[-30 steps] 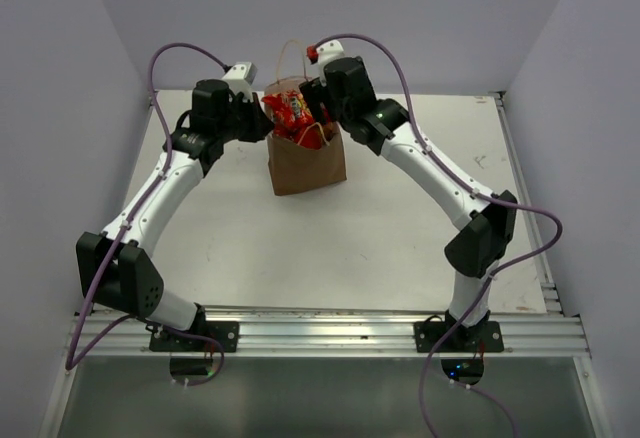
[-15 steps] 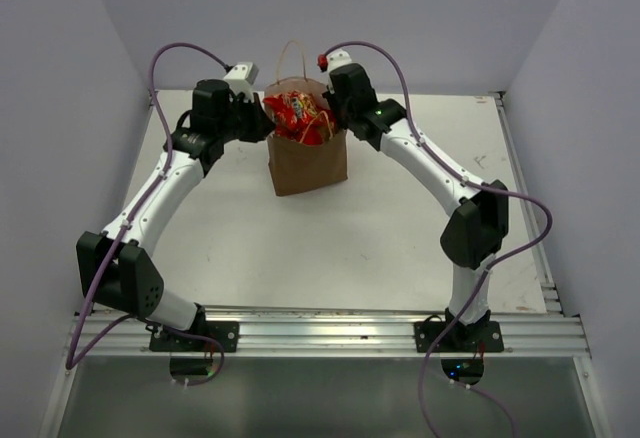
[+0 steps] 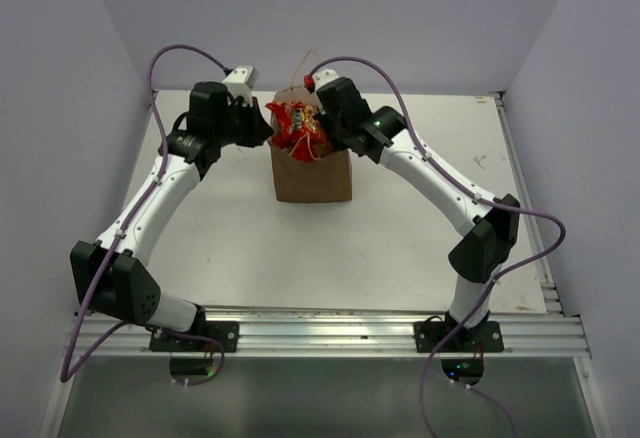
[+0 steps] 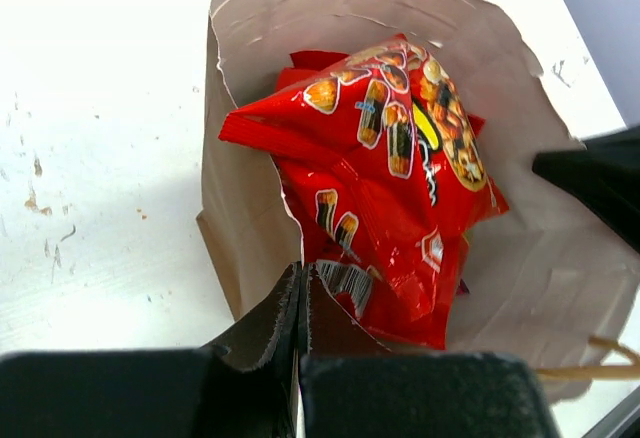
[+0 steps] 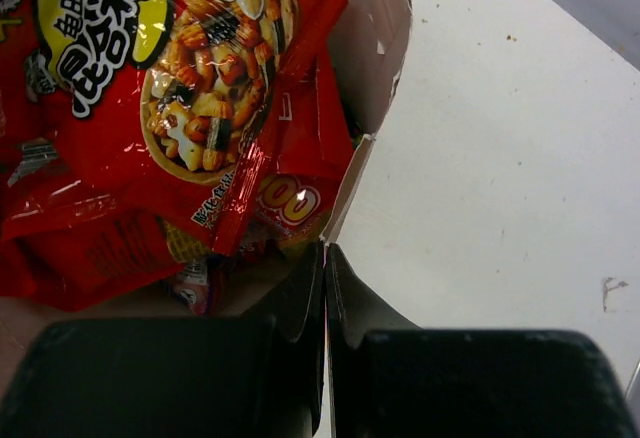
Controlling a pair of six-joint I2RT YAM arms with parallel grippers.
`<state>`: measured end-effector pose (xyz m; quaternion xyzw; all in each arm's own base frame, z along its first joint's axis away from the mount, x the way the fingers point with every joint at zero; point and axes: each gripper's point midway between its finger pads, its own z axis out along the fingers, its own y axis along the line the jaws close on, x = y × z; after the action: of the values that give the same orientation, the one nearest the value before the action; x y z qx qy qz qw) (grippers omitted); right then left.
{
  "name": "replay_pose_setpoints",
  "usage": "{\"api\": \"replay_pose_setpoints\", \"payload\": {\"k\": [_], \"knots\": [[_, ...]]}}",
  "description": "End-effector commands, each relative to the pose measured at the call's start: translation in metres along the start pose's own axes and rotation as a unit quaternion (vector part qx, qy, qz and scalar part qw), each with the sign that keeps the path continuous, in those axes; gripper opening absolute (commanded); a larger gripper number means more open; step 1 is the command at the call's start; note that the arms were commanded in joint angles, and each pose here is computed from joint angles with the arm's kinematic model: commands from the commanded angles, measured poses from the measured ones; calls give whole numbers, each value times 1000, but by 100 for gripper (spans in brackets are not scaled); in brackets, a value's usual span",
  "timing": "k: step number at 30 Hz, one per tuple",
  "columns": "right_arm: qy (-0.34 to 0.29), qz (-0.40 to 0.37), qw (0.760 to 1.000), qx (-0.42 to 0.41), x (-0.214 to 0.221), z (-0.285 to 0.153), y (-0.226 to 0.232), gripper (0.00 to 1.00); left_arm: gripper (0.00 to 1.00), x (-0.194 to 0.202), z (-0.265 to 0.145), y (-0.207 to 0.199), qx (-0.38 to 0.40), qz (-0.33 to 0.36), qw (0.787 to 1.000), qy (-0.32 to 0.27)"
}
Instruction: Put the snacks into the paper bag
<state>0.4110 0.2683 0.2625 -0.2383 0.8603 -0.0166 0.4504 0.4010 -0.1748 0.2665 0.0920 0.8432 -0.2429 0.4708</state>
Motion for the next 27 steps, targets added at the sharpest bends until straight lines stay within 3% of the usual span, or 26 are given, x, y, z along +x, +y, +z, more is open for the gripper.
{"api": "replay_pose_setpoints", "payload": {"k": [1,17,25,27], "knots": [[-72,29,997,7,-41,-77,-9,0,0,-17,-29,-22,11,20,1000,-14],[-8,53,999,-7,28,-119,19,0,0,29,-85,-63,51,-16,998,16],[20,69,997,-16,55,-118,32,0,0,56,-90,-85,95,-19,994,51],[23,70,997,-16,57,-117,33,7,20,58,-90,-89,101,-18,993,54]]}}
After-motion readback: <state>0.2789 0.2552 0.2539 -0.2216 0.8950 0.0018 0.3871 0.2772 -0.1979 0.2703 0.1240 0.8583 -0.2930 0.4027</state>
